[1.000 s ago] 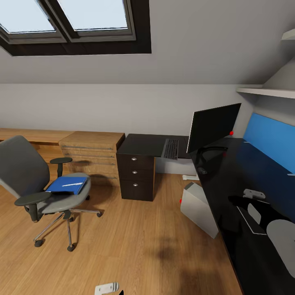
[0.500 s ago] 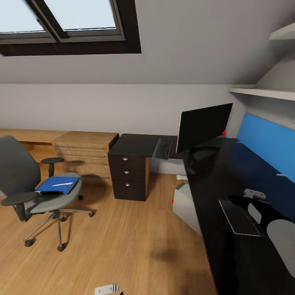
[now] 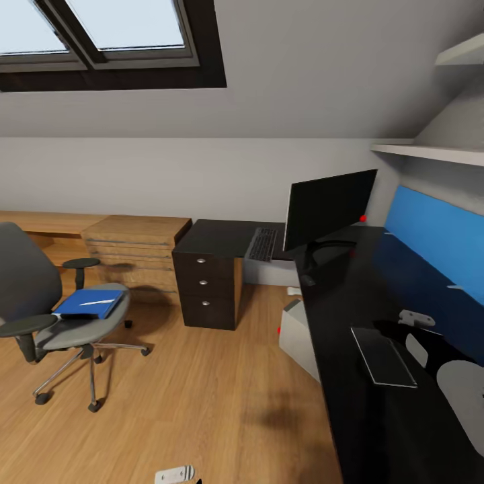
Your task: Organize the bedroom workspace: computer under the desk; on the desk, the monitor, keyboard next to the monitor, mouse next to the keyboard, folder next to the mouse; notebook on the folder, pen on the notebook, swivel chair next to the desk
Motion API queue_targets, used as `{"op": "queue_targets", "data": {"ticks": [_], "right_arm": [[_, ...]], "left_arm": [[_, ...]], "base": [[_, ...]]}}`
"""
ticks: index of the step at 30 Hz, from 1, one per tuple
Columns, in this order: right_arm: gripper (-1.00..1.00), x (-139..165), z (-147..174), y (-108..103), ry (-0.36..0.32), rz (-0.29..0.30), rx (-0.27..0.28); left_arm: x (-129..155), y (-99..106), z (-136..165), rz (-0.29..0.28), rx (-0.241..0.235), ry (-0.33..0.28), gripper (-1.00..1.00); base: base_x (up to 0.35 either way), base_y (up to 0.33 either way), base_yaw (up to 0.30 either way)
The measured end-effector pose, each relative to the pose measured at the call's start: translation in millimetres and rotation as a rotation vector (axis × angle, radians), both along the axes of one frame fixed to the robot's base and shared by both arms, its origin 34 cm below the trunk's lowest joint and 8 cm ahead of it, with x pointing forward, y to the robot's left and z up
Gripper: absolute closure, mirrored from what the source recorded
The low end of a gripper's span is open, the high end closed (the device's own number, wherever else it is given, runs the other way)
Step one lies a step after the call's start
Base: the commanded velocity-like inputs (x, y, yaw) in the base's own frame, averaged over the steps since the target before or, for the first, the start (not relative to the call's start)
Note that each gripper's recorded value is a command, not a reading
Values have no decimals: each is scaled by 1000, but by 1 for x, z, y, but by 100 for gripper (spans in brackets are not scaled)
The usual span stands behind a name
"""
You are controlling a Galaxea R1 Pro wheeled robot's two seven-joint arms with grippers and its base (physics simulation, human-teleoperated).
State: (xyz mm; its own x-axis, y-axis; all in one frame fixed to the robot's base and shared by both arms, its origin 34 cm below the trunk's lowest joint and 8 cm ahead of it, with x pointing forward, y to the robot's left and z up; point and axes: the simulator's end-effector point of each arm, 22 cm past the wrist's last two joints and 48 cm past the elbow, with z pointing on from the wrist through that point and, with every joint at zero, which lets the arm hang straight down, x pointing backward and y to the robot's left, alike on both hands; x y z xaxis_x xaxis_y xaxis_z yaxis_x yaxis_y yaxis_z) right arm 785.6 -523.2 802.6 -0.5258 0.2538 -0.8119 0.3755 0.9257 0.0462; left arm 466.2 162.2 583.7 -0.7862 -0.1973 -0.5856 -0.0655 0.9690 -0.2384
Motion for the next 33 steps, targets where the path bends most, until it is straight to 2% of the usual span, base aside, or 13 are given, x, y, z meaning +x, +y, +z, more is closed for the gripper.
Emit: {"op": "queue_targets", "data": {"ticks": [11, 20, 24, 33], "right_arm": [[-100, 0, 0, 1, -1, 1, 1], [-100, 2, -4, 9, 2, 11, 5], [-100, 2, -5, 13, 2, 17, 8], [-100, 3, -6, 16, 5, 21, 8]], "left_arm": [[0, 3, 0, 1, 4, 0, -100], [1, 5, 0, 4, 7, -2, -100], [1, 6, 1, 6, 8, -4, -100], [6, 7, 4, 12, 10, -30, -100]], "base": [[8, -243, 0], [17, -35, 0], [194, -1, 0], [55, 0, 0]]}}
